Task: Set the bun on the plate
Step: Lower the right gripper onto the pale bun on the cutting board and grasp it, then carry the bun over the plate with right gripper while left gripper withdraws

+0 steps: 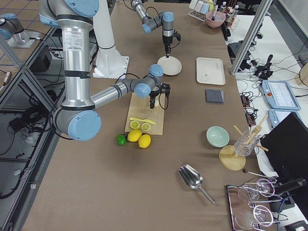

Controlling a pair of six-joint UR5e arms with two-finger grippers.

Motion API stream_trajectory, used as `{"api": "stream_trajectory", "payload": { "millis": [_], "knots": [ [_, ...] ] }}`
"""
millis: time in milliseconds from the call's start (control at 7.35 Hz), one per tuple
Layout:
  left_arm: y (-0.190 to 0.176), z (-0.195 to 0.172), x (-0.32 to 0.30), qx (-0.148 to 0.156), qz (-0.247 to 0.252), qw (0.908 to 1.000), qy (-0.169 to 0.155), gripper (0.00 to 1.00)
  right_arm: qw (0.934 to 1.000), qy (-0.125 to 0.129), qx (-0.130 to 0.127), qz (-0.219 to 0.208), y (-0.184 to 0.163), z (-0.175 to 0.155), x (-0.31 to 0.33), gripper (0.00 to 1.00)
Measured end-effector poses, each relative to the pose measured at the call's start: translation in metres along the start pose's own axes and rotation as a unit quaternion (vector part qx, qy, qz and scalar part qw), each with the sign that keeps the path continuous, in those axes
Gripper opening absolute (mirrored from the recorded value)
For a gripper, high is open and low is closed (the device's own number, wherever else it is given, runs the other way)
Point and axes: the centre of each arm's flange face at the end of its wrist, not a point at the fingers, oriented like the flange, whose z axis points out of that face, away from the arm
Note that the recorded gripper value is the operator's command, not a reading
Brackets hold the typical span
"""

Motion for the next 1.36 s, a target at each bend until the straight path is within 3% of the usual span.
{"api": "stream_trajectory", "payload": {
  "millis": [136,272,408,544,952,1360],
  "knots": [
    [0.000,0.004,0.000,-0.001,0.001,1.0000,0.002,0.00,1.0000,0.000,0.000,0.000,-0.005,0.004,-0.005,0.93],
    [-0.001,0.008,0.000,-0.001,0.003,1.0000,0.005,0.26,1.0000,0.000,0.000,0.001,-0.009,0.006,-0.007,0.86],
    [-0.001,0.010,0.001,-0.001,0.005,1.0000,0.008,0.82,1.0000,0.000,0.002,0.003,-0.012,0.005,-0.006,0.73],
    [-0.001,0.010,0.001,-0.001,0.008,0.9999,0.010,0.94,1.0000,0.000,0.004,0.005,-0.014,0.004,-0.004,0.63],
    [-0.001,0.012,0.000,-0.001,0.011,0.9998,0.014,0.94,0.9999,0.001,0.007,0.008,-0.017,0.002,-0.002,0.44],
    [-0.001,0.014,-0.004,0.002,0.011,0.9999,0.012,0.94,0.9999,-0.001,0.009,0.008,-0.018,0.000,-0.002,0.38]
  ]
}}
